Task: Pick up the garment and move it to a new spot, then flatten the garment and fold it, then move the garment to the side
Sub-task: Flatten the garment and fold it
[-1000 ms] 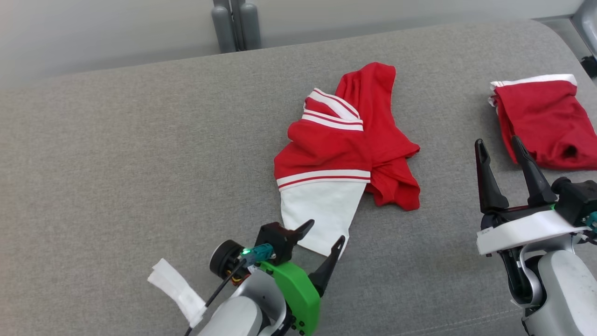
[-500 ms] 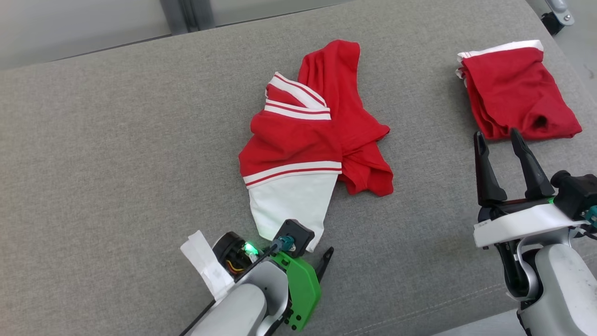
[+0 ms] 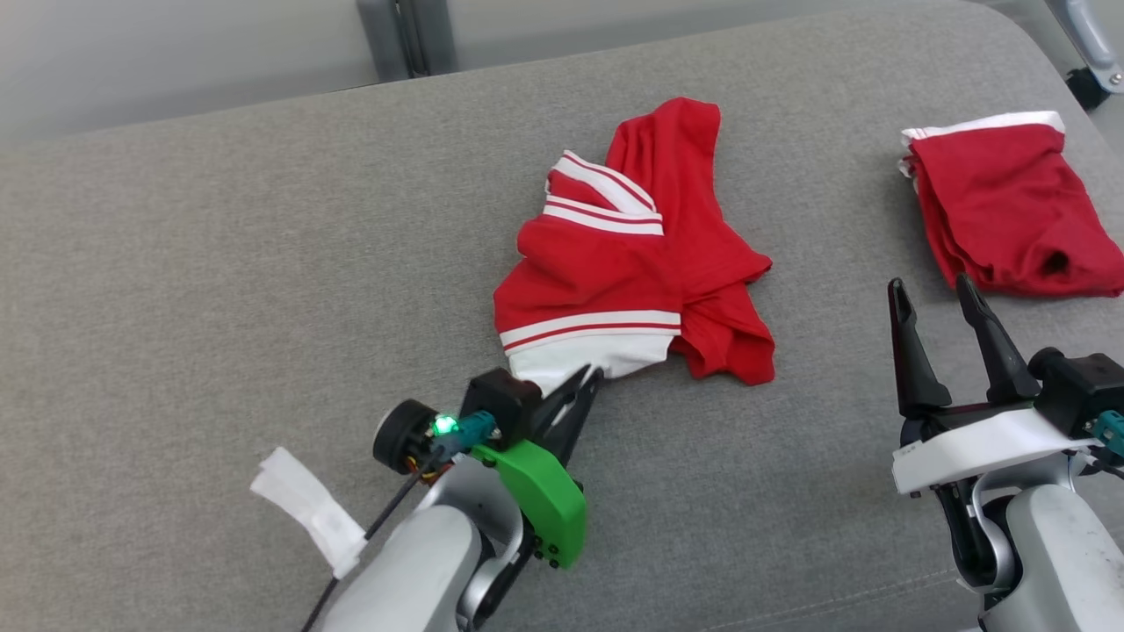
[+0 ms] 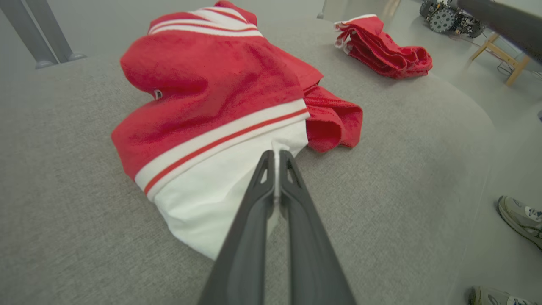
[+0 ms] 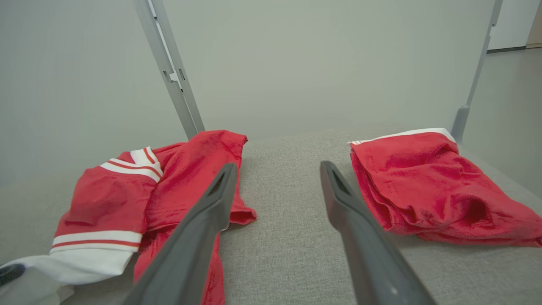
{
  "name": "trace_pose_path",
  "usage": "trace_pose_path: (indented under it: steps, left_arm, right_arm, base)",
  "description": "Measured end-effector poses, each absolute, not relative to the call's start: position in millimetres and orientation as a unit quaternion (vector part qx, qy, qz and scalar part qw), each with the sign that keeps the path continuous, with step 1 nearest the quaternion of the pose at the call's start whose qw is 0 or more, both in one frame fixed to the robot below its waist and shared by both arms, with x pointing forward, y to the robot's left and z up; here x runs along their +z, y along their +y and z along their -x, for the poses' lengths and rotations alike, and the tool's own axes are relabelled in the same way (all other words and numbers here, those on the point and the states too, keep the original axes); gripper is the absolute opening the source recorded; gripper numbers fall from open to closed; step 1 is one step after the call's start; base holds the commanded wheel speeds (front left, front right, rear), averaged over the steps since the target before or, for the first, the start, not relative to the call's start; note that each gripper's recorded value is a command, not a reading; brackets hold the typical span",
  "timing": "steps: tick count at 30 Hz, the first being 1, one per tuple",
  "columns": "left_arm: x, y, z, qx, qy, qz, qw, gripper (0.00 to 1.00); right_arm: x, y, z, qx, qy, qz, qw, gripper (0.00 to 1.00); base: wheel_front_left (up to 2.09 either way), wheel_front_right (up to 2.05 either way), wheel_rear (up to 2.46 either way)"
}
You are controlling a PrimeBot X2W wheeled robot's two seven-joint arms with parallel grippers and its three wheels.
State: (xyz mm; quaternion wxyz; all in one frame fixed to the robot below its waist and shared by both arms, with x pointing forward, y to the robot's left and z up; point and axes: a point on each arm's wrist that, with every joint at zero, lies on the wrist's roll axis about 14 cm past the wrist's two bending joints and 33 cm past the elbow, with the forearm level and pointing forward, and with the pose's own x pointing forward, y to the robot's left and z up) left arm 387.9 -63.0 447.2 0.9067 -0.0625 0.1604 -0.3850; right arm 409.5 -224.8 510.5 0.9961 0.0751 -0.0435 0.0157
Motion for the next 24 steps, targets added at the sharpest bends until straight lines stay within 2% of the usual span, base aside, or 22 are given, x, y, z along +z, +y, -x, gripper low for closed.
trace_pose_path:
  steps: [5,11,19,24]
  left_arm:
    - [495,-9,-422,-0.306,0.079,0.081,0.945,0.00]
    - [516,78,-450,-0.191,0.057,0.101,0.975,0.00]
    - [481,181,-468,-0.042,0.103,0.158,0.981,0.00]
    - [444,219,-458,0.024,0.147,0.195,0.969,0.00]
  right_arm:
    - [513,-206,-414,0.044,-0.046,-0.080,0.995,1.00]
    - [517,-185,-422,0.075,-0.050,-0.084,0.992,1.00]
    - [509,-179,-431,0.085,-0.041,-0.086,0.992,1.00]
    - [505,-188,-431,0.075,-0.036,-0.083,0.993,1.00]
  base:
    - [0.00,0.00,0.00]
    - [0.00,0.00,0.00]
    - [0.00,0.00,0.00]
    - [0.00,0.00,0.00]
